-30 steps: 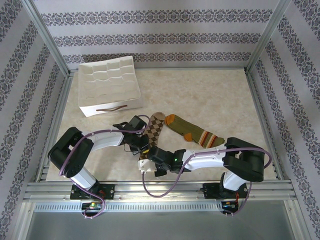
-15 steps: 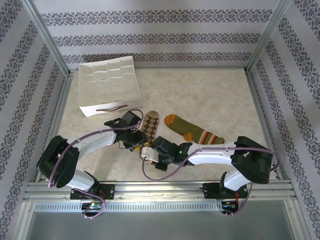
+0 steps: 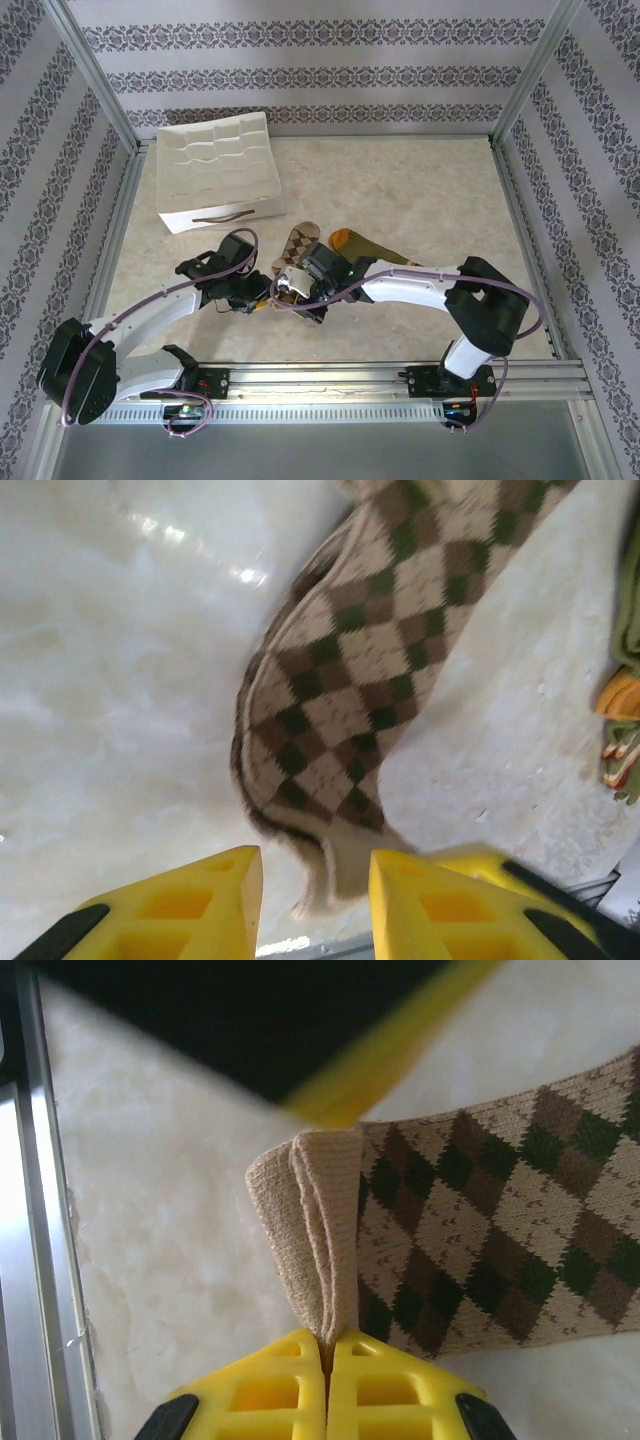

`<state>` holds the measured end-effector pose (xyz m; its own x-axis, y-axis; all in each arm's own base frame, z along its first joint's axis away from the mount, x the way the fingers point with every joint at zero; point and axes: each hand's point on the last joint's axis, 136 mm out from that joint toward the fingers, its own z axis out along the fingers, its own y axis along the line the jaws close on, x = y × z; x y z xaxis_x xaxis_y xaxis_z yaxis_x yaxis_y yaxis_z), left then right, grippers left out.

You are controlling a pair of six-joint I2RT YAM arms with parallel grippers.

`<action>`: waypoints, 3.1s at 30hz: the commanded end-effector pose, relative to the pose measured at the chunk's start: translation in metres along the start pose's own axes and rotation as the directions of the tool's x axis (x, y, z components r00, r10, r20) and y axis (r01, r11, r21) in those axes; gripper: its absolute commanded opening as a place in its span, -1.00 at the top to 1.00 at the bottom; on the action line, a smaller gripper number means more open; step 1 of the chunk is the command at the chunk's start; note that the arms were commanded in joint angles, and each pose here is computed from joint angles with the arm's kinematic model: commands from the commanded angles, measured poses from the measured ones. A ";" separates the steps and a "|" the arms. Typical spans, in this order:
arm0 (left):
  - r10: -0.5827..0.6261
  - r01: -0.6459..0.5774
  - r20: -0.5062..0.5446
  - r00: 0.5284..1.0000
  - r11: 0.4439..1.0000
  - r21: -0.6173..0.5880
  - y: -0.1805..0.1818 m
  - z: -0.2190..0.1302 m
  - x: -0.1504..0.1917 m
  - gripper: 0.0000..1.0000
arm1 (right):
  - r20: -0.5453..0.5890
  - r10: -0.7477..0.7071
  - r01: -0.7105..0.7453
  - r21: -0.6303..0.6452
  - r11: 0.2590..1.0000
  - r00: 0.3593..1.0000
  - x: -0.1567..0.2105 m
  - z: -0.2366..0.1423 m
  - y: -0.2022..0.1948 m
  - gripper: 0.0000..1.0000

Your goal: Roll the socks

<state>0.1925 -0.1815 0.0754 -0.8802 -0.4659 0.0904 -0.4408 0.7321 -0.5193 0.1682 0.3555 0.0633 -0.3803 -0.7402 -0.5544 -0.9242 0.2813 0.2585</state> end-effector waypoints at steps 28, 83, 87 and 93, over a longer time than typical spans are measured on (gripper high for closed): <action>-0.313 0.293 0.079 0.946 0.935 0.198 0.015 0.019 -0.012 0.33 | -0.076 0.170 -0.173 -0.046 0.984 0.983 -0.006 0.033 -0.037 1.00; -0.461 0.455 -0.006 0.887 0.877 -0.155 0.075 0.057 -0.015 0.94 | -0.254 -0.664 0.691 0.466 0.553 0.703 -0.016 0.049 -0.045 0.14; -0.455 0.450 -0.006 0.890 0.881 -0.147 0.073 0.054 -0.017 0.94 | -0.258 -0.610 0.653 0.444 0.614 0.749 -0.004 0.054 -0.053 0.59; -0.446 0.444 0.002 0.895 0.892 -0.087 0.057 0.039 -0.027 0.77 | -0.212 -0.537 0.576 0.368 0.730 0.817 0.012 0.054 -0.047 1.00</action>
<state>0.2207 -0.1722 0.0225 -0.6401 -0.6974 0.3224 -0.7461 0.4639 -0.4777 0.2065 0.3901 0.0221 0.2998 -0.8384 -0.4551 -0.8559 -0.0257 -0.5166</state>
